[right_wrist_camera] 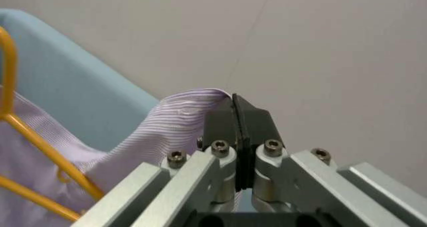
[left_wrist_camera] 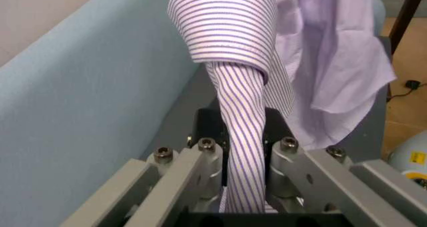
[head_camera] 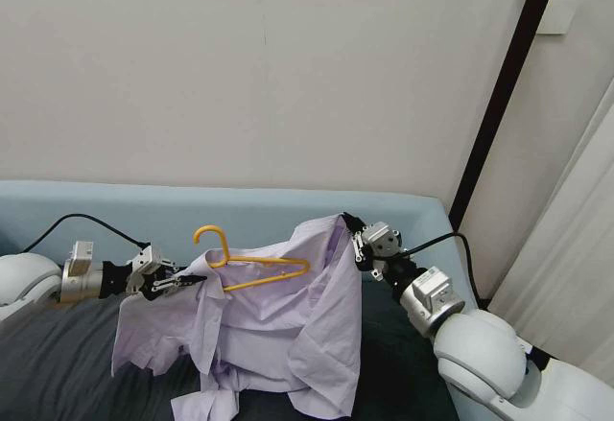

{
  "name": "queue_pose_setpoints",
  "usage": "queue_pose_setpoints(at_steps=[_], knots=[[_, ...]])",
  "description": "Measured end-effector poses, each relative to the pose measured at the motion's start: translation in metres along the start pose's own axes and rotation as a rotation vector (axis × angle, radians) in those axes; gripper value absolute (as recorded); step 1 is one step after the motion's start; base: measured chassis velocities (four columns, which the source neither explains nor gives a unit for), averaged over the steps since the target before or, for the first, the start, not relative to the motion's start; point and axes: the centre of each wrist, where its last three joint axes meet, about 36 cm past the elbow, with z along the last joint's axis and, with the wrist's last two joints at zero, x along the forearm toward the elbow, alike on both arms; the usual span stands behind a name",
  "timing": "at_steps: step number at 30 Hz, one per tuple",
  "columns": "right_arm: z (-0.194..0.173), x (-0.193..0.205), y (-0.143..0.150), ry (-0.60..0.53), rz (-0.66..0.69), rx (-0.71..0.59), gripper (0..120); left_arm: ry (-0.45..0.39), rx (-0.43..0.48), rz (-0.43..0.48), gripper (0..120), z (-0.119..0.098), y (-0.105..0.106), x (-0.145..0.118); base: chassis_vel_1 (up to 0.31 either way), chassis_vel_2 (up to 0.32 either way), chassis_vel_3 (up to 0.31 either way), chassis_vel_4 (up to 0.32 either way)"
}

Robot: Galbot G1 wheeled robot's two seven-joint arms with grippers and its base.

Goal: Pick up the clothes from the sofa and hang them on the clothes hanger.

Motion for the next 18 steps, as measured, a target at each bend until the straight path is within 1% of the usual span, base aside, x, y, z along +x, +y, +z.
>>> queue_pose_setpoints(at_steps=[2,4,6,9,10,12,13,14,16,17,18], knots=[[-0.015,0.014,0.002,-0.035,-0.027,-0.01,0,-0.016,0.022,-0.024,7,-0.009,-0.003,-0.009,0.0,0.0,0.0,0.0],[-0.019,0.019,0.004,-0.044,-0.036,-0.013,0,-0.018,0.026,-0.028,7,-0.011,-0.002,-0.013,0.0,0.0,0.0,0.0],[-0.024,0.033,0.011,-0.065,-0.08,-0.02,0,-0.027,0.02,-0.055,7,-0.019,0.004,-0.021,0.0,0.0,0.0,0.0],[-0.025,0.04,0.018,-0.077,-0.107,-0.025,0,-0.044,0.019,-0.084,7,-0.025,0.011,-0.025,0.0,0.0,0.0,0.0],[-0.024,0.044,0.022,-0.079,-0.124,-0.029,0,-0.059,0.02,-0.103,7,-0.03,0.016,-0.027,0.0,0.0,0.0,0.0],[-0.019,0.048,0.027,-0.082,-0.149,-0.024,0,-0.086,0.017,-0.111,7,-0.042,0.023,-0.032,0.0,0.0,0.0,0.0],[-0.014,0.049,0.029,-0.087,-0.172,-0.012,0,-0.104,0.005,-0.113,7,-0.054,0.028,-0.034,0.0,0.0,0.0,0.0],[-0.014,0.049,0.029,-0.087,-0.172,-0.012,0,-0.104,0.005,-0.113,7,-0.054,0.028,-0.034,0.0,0.0,0.0,0.0],[-0.006,0.047,0.032,-0.094,-0.218,0.008,0,-0.131,-0.015,-0.107,7,-0.076,0.031,-0.039,0.0,0.0,0.0,0.0],[-0.002,0.043,0.033,-0.104,-0.234,0.027,0,-0.143,-0.028,-0.102,7,-0.091,0.031,-0.044,0.0,0.0,0.0,0.0],[-0.002,0.043,0.033,-0.104,-0.234,0.027,0,-0.143,-0.028,-0.102,7,-0.091,0.031,-0.044,0.0,0.0,0.0,0.0]])
